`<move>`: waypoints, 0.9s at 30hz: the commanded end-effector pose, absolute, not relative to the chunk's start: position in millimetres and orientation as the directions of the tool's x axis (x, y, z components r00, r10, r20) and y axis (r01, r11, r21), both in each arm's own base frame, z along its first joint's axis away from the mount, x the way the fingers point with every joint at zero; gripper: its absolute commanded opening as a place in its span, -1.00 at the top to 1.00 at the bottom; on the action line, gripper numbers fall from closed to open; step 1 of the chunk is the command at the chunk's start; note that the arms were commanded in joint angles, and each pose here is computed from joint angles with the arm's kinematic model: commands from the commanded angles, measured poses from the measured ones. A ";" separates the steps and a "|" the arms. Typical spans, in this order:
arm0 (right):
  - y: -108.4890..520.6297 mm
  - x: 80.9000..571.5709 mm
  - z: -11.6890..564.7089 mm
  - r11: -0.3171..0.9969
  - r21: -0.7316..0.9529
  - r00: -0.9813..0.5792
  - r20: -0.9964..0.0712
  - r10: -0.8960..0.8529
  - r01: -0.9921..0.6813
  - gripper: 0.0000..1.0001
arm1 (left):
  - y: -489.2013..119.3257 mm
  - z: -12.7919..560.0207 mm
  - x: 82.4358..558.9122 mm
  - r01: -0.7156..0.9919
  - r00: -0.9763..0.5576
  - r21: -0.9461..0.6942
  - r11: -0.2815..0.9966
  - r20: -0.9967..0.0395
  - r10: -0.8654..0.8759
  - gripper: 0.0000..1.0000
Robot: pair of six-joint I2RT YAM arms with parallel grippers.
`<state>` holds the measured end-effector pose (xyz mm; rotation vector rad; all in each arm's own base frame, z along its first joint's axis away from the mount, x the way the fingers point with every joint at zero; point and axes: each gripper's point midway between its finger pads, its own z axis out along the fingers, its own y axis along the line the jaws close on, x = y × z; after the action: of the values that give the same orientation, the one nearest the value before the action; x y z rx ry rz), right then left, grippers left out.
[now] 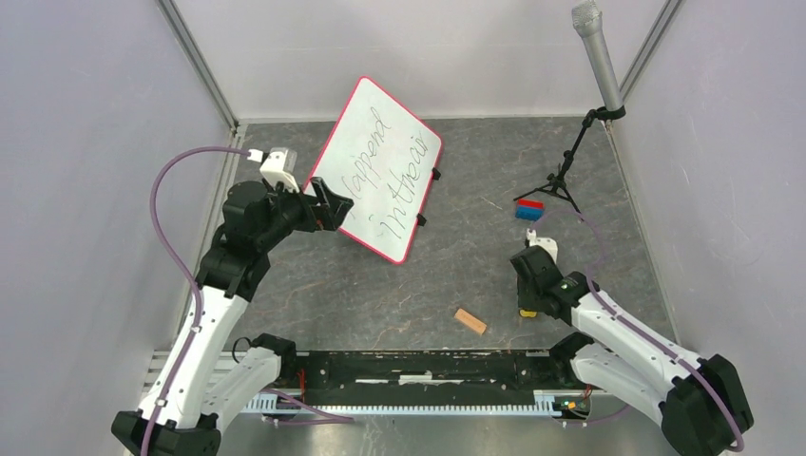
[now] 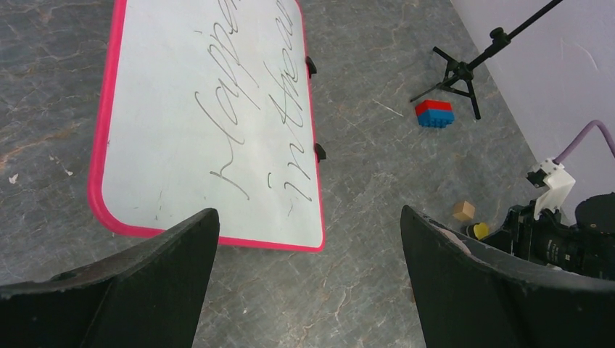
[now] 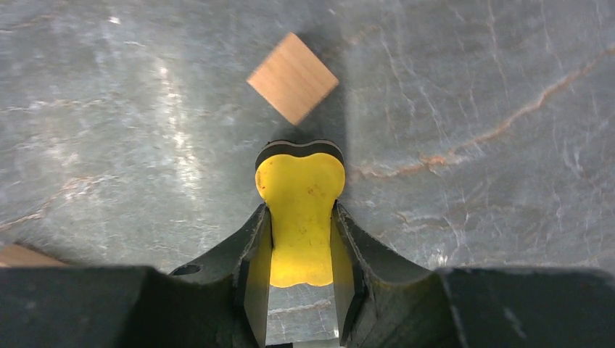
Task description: Erase the whiteboard
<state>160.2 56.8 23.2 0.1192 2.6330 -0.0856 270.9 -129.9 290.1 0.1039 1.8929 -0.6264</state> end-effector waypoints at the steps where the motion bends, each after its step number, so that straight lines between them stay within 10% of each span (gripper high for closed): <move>1: 81.3 195.6 54.2 1.000 0.015 -0.780 -0.626 -0.001 -0.013 0.69 | -128.8 316.1 279.7 0.361 -0.353 -0.366 0.858 -0.905 -0.238 -0.99; 9: 206.3 289.9 181.2 0.887 0.224 -0.386 -0.921 0.057 -0.403 0.73 | -96.3 346.8 316.3 0.134 -0.335 -0.323 0.937 -0.905 -0.264 -0.99; 17: 332.0 369.4 293.0 0.722 0.250 -0.108 -0.965 0.238 -0.645 0.76 | -60.2 331.3 358.4 0.005 -0.359 -0.413 0.911 -0.851 -0.384 -0.99; 27: 433.3 362.1 247.0 0.450 0.256 -0.225 -0.967 0.122 -0.856 0.77 | -69.2 272.2 370.8 0.101 -0.457 -0.480 0.871 -0.801 -0.388 -0.81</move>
<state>379.0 390.4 248.8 -0.4914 1.5817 0.9112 365.1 -55.1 255.6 -0.2891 2.0359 -0.4834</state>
